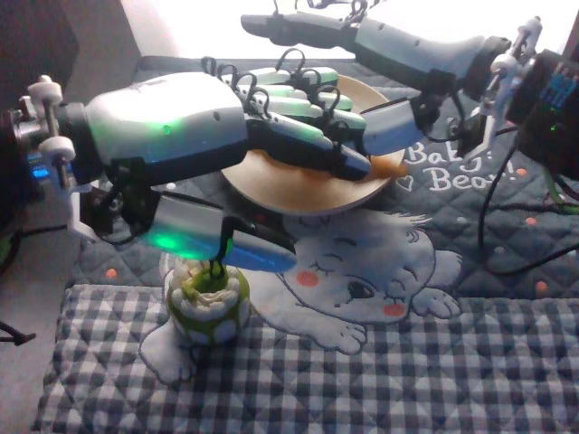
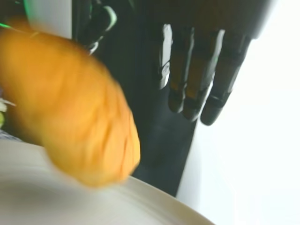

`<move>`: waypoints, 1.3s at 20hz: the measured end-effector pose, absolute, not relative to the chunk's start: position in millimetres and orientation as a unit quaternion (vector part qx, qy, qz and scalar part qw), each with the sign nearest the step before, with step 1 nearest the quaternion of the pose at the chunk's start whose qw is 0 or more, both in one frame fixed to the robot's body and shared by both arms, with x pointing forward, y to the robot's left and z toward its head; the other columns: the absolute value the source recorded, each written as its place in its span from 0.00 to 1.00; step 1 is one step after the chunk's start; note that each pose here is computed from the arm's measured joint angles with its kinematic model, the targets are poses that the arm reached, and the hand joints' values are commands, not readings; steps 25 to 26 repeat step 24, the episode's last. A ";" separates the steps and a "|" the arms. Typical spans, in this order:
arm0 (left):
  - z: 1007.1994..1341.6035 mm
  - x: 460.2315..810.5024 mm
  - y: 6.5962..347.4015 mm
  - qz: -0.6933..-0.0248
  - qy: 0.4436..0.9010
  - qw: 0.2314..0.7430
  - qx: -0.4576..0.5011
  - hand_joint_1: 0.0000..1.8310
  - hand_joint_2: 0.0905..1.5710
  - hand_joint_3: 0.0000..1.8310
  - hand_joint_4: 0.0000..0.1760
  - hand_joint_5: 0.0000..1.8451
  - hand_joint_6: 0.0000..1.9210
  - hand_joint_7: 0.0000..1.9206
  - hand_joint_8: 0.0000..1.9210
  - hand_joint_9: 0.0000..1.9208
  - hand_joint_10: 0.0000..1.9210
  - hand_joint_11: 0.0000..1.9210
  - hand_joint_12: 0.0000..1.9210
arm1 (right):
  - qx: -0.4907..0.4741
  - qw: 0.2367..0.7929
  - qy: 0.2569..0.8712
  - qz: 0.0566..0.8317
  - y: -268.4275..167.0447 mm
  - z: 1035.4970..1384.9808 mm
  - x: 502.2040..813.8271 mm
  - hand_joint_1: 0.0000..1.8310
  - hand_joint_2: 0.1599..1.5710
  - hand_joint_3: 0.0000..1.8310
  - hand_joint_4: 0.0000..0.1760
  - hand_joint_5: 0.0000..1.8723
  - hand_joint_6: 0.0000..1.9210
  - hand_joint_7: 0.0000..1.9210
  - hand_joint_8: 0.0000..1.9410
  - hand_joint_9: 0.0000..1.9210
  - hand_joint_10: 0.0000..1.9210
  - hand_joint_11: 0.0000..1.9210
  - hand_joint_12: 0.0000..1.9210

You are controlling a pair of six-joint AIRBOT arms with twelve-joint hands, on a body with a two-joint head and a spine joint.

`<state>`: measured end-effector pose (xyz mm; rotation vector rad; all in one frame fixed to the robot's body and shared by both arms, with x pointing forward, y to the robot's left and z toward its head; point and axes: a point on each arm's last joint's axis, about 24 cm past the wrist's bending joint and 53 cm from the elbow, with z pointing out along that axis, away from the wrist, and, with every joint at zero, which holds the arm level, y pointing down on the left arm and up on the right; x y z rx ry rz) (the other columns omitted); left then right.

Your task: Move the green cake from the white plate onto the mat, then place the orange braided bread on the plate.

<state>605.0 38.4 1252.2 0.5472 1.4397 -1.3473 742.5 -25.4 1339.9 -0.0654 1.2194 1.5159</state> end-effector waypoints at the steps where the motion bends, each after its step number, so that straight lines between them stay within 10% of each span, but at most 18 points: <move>1: 1252.9 605.7 40.7 -0.562 0.602 0.521 0.226 0.30 0.72 0.00 0.00 0.35 0.01 0.20 0.01 0.15 0.01 0.00 0.16 | -0.030 0.565 0.519 0.641 -29.4 1340.0 741.8 0.45 0.49 0.00 1.00 0.05 0.00 0.18 0.00 0.17 0.00 0.00 0.40; 2: 1253.4 606.4 42.3 -0.561 0.602 0.522 0.225 0.19 0.76 0.01 0.00 0.33 0.00 0.20 0.00 0.14 0.00 0.00 0.15 | -0.033 0.566 0.521 0.638 -33.1 1340.0 740.5 0.42 0.45 0.00 1.00 0.06 0.00 0.18 0.00 0.18 0.00 0.00 0.45; 3: 1253.1 607.8 44.5 -0.558 0.604 0.523 0.223 0.29 0.71 0.00 0.00 0.18 0.00 0.13 0.00 0.08 0.00 0.00 0.03 | -0.036 0.567 0.522 0.637 -33.8 1340.1 738.5 0.41 0.44 0.00 1.00 0.07 0.00 0.18 0.00 0.18 0.00 0.00 0.46; 6: 1253.7 607.0 46.5 -0.558 0.605 0.523 0.221 0.35 0.70 0.00 0.00 0.17 0.01 0.08 0.01 0.04 0.01 0.00 0.00 | -0.052 0.558 0.525 0.640 -22.8 1337.7 728.0 0.42 0.46 0.00 1.00 0.05 0.00 0.16 0.00 0.18 0.00 0.00 0.43; 8: 1258.9 611.1 56.0 -0.557 0.605 0.529 0.209 0.39 0.62 0.00 0.00 0.22 0.00 0.13 0.00 0.11 0.00 0.00 0.20 | -0.064 0.556 0.527 0.640 -20.0 1336.9 720.9 0.40 0.45 0.00 1.00 0.05 0.00 0.13 0.00 0.15 0.00 0.03 0.45; 9: 1263.2 615.5 65.0 -0.554 0.605 0.536 0.198 0.13 0.81 0.03 0.00 0.29 0.01 0.20 0.01 0.16 0.01 0.00 0.29 | -0.063 0.560 0.525 0.638 -29.2 1339.4 719.3 0.39 0.43 0.00 1.00 0.03 0.00 0.12 0.00 0.13 0.00 0.02 0.44; 11: 1266.1 618.2 70.4 -0.550 0.604 0.544 0.193 0.08 0.86 0.02 0.00 0.27 0.01 0.19 0.01 0.12 0.02 0.00 0.14 | -0.060 0.566 0.523 0.635 -43.9 1343.7 718.4 0.40 0.43 0.00 1.00 0.02 0.00 0.13 0.00 0.14 0.00 0.02 0.45; 15: 1275.6 608.2 84.8 -0.543 0.601 0.555 0.190 0.16 0.72 0.00 0.00 0.22 0.00 0.16 0.00 0.09 0.00 0.00 0.26 | -0.055 0.576 0.496 0.647 -70.3 1362.5 701.7 0.41 0.42 0.00 0.99 0.05 0.00 0.13 0.00 0.13 0.00 0.00 0.46; 16: 1280.2 607.2 96.2 -0.534 0.598 0.568 0.186 0.19 0.76 0.00 0.00 0.25 0.00 0.19 0.00 0.13 0.01 0.00 0.43 | -0.062 0.576 0.487 0.654 -69.5 1366.5 694.9 0.42 0.38 0.00 1.00 0.07 0.00 0.11 0.00 0.10 0.00 0.00 0.36; 19: 1292.1 613.6 115.7 -0.532 0.586 0.590 0.159 0.22 0.76 0.00 0.00 0.26 0.00 0.20 0.00 0.14 0.00 0.00 0.38 | -0.069 0.576 0.472 0.664 -74.3 1374.9 682.5 0.37 0.36 0.00 0.87 0.08 0.00 0.11 0.00 0.08 0.00 0.00 0.33; 20: 1290.8 613.9 118.5 -0.527 0.587 0.593 0.159 0.13 0.70 0.00 0.00 0.22 0.00 0.16 0.00 0.14 0.00 0.00 0.24 | -0.072 0.578 0.463 0.668 -79.8 1379.7 676.6 0.43 0.41 0.01 0.50 0.10 0.01 0.12 0.00 0.09 0.00 0.00 0.28; 21: 1290.8 613.3 121.0 -0.524 0.588 0.595 0.160 0.13 0.70 0.00 0.00 0.22 0.00 0.16 0.00 0.14 0.00 0.00 0.24 | -0.072 0.579 0.455 0.673 -84.1 1384.2 671.9 0.43 0.41 0.01 0.50 0.10 0.01 0.12 0.00 0.09 0.00 0.00 0.28; 23: 1296.7 611.5 125.8 -0.529 0.578 0.602 0.153 0.25 0.63 0.00 0.31 0.24 0.01 0.15 0.00 0.15 0.01 0.00 0.15 | -0.068 0.592 0.434 0.676 -96.0 1395.5 662.8 0.46 0.42 0.00 0.42 0.11 0.00 0.13 0.00 0.12 0.00 0.01 0.30; 24: 1301.6 609.5 130.3 -0.534 0.571 0.607 0.144 0.30 0.65 0.00 0.53 0.22 0.00 0.15 0.00 0.17 0.01 0.00 0.13 | -0.066 0.613 0.418 0.667 -107.7 1404.1 654.8 0.50 0.41 0.00 0.16 0.16 0.00 0.15 0.00 0.13 0.00 0.04 0.24; 26: 1301.6 609.5 130.3 -0.534 0.571 0.607 0.144 0.30 0.65 0.00 0.53 0.22 0.00 0.15 0.00 0.17 0.01 0.00 0.13 | -0.066 0.613 0.418 0.667 -107.7 1404.1 654.8 0.50 0.41 0.00 0.16 0.16 0.00 0.15 0.00 0.13 0.00 0.04 0.24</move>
